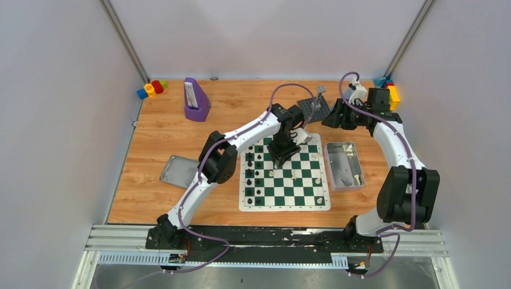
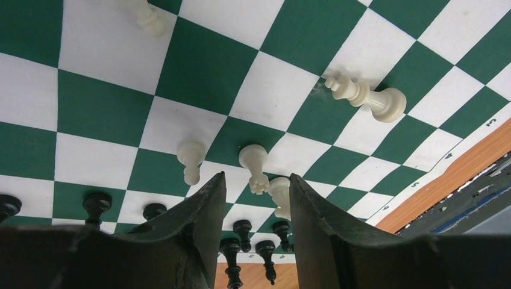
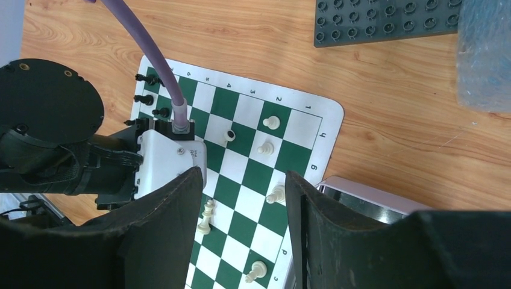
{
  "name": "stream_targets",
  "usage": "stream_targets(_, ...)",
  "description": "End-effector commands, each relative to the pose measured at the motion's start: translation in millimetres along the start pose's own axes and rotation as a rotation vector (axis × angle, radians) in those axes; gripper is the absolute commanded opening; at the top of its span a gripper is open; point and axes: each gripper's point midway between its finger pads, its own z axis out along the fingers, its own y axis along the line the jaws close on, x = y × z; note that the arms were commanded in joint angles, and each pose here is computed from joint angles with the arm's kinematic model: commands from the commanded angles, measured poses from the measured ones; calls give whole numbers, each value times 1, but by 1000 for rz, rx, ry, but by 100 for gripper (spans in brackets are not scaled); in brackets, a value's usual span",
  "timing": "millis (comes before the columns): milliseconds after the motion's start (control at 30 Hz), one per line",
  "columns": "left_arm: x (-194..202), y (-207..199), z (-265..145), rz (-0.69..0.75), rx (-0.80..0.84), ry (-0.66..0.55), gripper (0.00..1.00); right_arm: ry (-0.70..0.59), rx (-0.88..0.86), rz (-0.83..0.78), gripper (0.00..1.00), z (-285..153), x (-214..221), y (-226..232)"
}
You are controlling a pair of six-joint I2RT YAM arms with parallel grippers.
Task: Set up the chess pieces on the board
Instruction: Place the chess piece on the chessboard.
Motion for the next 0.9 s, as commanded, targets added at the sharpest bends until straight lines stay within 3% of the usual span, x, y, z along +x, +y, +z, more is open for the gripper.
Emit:
stream_targets(0,-21,-8,-45,53,-36,-128,52,-19,5,-69,53,-8,-1,1)
stream_targets(333,-14,6,-138,63,-129,-391,69,53,-12,-259,52,12,22,19)
stream_targets(633,24,50,-184,-74,-172,-536,70,186,-22,-513,43,49,59,55)
stream_targets(867,49,88,-212,-208,-193,-615,70,363,-76,-592,43,57,115,75)
